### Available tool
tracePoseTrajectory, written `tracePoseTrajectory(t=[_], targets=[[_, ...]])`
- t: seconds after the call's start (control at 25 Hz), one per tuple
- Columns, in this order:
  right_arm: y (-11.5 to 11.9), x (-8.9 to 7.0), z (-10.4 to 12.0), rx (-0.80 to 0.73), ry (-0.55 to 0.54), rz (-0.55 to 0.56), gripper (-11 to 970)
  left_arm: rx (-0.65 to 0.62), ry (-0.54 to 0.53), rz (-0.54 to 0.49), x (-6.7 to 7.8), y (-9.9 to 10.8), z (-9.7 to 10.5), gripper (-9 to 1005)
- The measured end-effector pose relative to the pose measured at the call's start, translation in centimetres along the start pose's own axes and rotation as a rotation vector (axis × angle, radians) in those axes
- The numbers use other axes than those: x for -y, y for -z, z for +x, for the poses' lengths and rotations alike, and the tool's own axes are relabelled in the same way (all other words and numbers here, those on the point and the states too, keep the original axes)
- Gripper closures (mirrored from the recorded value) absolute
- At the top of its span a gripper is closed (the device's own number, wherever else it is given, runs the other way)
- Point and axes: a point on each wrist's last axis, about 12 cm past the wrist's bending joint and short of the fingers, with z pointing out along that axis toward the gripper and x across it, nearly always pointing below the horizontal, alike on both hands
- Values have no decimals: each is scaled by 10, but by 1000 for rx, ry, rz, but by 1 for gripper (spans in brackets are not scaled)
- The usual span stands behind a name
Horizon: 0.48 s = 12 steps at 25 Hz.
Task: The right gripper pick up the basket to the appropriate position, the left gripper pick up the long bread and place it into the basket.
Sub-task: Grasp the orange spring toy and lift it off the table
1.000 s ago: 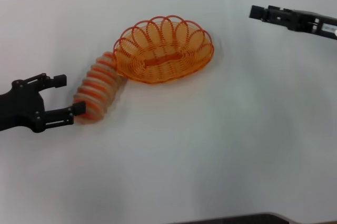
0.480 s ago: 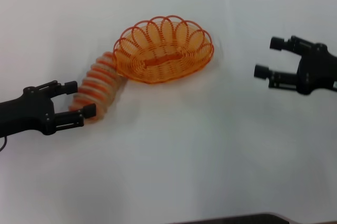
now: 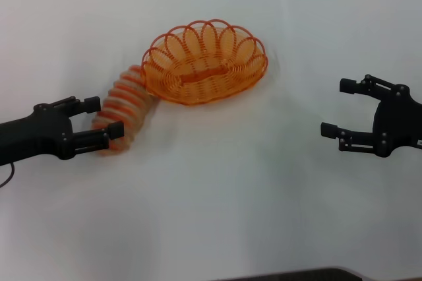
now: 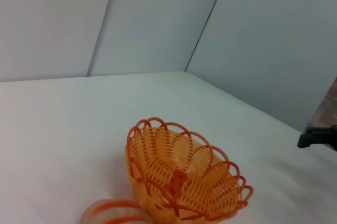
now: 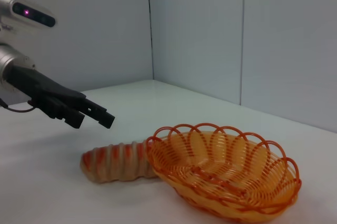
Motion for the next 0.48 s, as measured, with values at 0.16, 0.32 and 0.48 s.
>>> tracePoseTrajectory(t=[0.16,0.32,0.48], targets=[[0,0,0,0,8,2,28,5,21,-9,-1,-2,-2,141],[-1,3,-1,4,5,13,29,23,98,-30,-4,-2,-4,141],[-1,5,-2,6,0,22,29,22,203,-53,-10,3,-13,141]])
